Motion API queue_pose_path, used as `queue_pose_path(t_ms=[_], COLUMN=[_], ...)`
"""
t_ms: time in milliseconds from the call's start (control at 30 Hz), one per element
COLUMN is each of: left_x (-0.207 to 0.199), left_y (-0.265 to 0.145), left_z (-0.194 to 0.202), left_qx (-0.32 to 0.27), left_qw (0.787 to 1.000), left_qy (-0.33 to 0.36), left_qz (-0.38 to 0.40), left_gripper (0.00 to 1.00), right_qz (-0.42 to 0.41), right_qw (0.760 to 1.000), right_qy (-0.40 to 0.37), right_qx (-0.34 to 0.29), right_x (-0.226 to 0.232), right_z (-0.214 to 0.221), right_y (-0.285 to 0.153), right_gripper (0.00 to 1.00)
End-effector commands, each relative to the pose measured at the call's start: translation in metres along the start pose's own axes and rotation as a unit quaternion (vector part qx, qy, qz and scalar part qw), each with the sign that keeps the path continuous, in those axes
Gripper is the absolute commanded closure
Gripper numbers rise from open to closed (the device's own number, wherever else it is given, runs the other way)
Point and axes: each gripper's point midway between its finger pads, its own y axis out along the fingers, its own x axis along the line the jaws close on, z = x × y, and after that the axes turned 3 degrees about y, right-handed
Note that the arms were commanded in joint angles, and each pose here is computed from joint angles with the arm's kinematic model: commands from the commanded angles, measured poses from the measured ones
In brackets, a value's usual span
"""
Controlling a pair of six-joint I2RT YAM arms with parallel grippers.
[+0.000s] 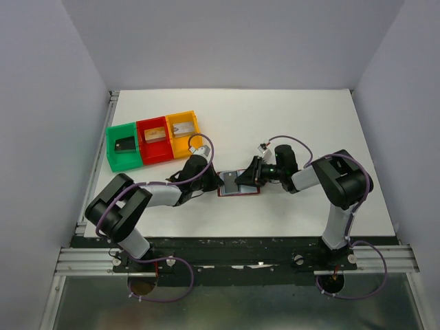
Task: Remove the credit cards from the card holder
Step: Remove the credit card from the card holder.
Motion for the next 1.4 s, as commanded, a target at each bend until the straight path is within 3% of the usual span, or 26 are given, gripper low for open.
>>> queue_pose_path(t_ms=[0,333,967,1367], left_x=[0.013,-0.004,-0.004,-0.004], left_y=[0.004,0.01,0.007,0.009], left_z=[0.019,0.023,0.028,0.03], left_qx=[0.032,0.045,0.045,0.05], left_qw=[0.999,0.999,0.998,0.998], left_qy=[-0.004,-0.01,-0.014,-0.013], left_qz=[-0.02,0.027,0.029,0.03], left_gripper=[1.0,1.0,1.0,1.0], right_qz=[-0.027,-0.012,0.014,-0.024], right_qw=[0.999,1.0,1.0,1.0], right_qy=[-0.015,-0.015,-0.006,0.01], right_qx=[0.012,0.022,-0.022,-0.009], right_x=[0.011,0.007,0.009,0.02], right_z=[0.002,0.005,-0.015,-0.015], right_y=[0.001,0.002,0.002,0.007], right_gripper=[0.62,0.62,0.62,0.59])
